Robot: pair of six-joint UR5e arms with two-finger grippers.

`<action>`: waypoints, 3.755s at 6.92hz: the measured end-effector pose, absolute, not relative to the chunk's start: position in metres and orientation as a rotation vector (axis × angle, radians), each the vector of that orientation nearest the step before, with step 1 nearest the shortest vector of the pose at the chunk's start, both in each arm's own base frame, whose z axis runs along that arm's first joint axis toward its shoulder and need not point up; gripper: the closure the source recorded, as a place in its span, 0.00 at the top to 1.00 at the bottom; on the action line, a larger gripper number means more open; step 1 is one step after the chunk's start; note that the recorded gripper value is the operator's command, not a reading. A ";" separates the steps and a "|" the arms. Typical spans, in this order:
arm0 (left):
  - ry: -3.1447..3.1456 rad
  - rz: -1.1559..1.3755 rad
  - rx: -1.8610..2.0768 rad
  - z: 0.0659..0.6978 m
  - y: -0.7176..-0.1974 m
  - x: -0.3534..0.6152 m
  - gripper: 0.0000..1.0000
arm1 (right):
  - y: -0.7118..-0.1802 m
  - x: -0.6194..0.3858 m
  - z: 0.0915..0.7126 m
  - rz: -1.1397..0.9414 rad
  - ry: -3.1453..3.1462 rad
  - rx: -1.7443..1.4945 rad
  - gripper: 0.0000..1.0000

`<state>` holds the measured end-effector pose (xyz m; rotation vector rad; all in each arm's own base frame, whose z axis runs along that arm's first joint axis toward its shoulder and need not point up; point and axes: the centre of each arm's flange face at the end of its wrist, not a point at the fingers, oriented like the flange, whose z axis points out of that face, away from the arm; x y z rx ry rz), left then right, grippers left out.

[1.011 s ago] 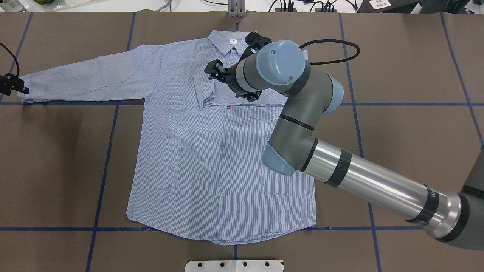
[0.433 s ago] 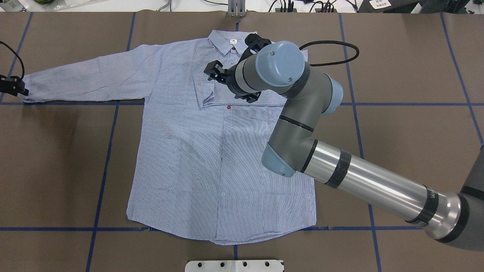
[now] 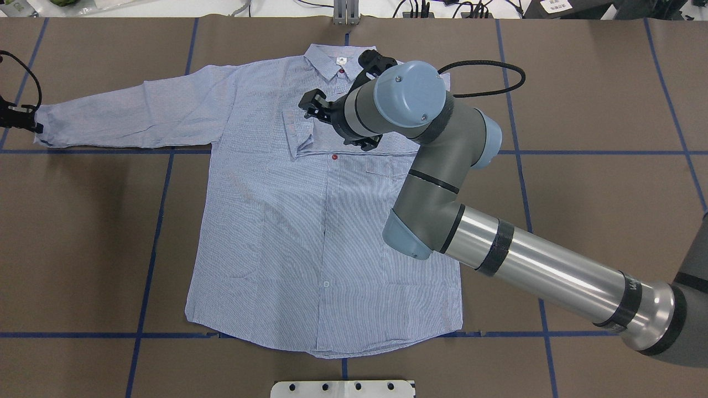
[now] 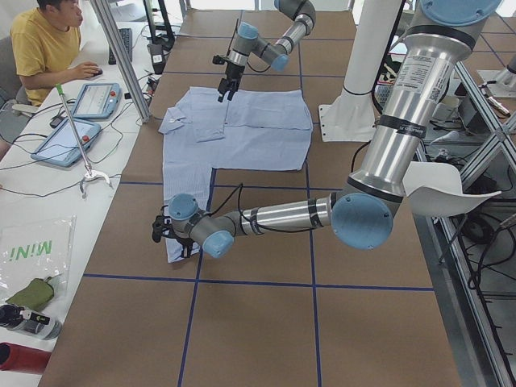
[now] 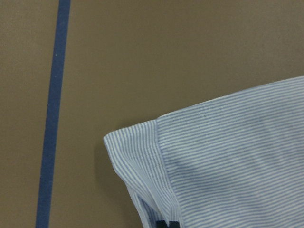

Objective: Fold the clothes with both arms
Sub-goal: 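Fold the held sleeve toward the collar with the left gripper while the right arm withdraws, then release the sleeve with the left gripper while the right gripper moves to the hem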

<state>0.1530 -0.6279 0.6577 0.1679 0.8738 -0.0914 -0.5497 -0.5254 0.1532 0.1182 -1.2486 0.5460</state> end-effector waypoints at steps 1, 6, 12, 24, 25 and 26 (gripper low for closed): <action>0.898 -0.102 0.185 0.623 -0.641 0.158 0.00 | -0.524 -0.544 0.160 0.542 -1.246 0.120 1.00; 1.150 -0.382 0.068 0.357 -0.664 0.297 0.00 | -0.528 -0.416 0.269 0.475 -1.169 0.164 1.00; 1.269 -0.489 -0.061 0.102 -0.582 0.540 0.00 | -0.534 -0.336 0.334 0.468 -1.106 0.170 1.00; 1.351 -0.370 0.048 0.191 -0.460 0.449 0.99 | -0.301 -0.484 0.284 0.683 -0.875 -0.094 0.89; 1.331 -0.362 0.061 0.205 -0.459 0.445 0.99 | -0.262 -0.500 0.290 0.707 -0.841 -0.111 0.88; 1.317 -0.363 0.067 0.213 -0.460 0.445 0.99 | -0.234 -0.506 0.304 0.714 -0.810 -0.113 0.86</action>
